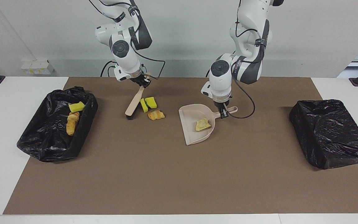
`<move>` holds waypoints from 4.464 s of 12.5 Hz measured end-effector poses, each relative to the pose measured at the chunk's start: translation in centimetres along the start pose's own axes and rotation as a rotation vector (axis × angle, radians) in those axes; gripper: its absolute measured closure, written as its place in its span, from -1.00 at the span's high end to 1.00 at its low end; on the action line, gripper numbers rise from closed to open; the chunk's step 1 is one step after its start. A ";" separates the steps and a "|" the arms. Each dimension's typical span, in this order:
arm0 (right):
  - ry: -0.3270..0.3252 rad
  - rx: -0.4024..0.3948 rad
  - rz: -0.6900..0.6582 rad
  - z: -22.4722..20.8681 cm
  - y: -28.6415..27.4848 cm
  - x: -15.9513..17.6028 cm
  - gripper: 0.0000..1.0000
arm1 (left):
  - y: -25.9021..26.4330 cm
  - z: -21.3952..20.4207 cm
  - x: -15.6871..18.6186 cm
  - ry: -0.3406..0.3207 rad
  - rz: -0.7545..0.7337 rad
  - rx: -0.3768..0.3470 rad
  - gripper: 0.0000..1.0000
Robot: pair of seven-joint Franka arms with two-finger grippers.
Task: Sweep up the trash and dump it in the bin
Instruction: 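Move the brush with the right gripper toward the remaining sponge pieces, then sweep the last pieces into the dustpan with the right gripper's brush, then hold the loaded dustpan with the left gripper while the right gripper withdraws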
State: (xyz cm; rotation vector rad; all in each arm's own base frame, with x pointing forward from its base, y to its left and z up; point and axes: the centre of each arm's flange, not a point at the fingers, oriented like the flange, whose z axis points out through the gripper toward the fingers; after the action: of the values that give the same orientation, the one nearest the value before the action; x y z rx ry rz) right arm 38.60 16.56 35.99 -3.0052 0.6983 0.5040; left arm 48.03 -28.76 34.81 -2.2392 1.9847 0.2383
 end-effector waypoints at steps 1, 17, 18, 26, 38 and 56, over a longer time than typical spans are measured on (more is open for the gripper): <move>0.007 -0.003 0.015 0.4 -1.7 0.3 -0.48 | 0.0 0.0 0.0 0.000 0.000 0.000 -0.37; -0.124 0.069 -0.602 -1.6 -13.9 -2.3 -0.48 | 5.9 0.3 1.6 -0.020 0.087 -0.002 -0.37; -0.148 0.073 -0.641 -2.8 -12.4 -1.7 -0.48 | 5.9 0.3 1.6 -0.020 0.087 -0.002 -0.37; -0.189 -0.001 -0.499 -6.1 -4.6 -0.9 -0.48 | 5.9 0.5 1.5 -0.020 0.085 -0.003 -0.37; -0.018 -0.041 -0.198 4.6 -10.7 -10.4 -0.48 | 9.3 -0.6 2.3 -0.202 0.117 0.049 -0.37; -0.110 0.147 -0.694 3.8 -10.9 -7.2 -0.48 | 3.3 1.3 -2.1 -0.068 0.161 0.024 -0.37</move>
State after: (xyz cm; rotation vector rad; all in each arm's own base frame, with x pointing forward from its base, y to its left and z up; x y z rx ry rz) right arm 36.07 29.78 33.97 -2.7877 -0.3060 0.5300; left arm 44.49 -26.82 34.03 -2.0305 2.1211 0.3024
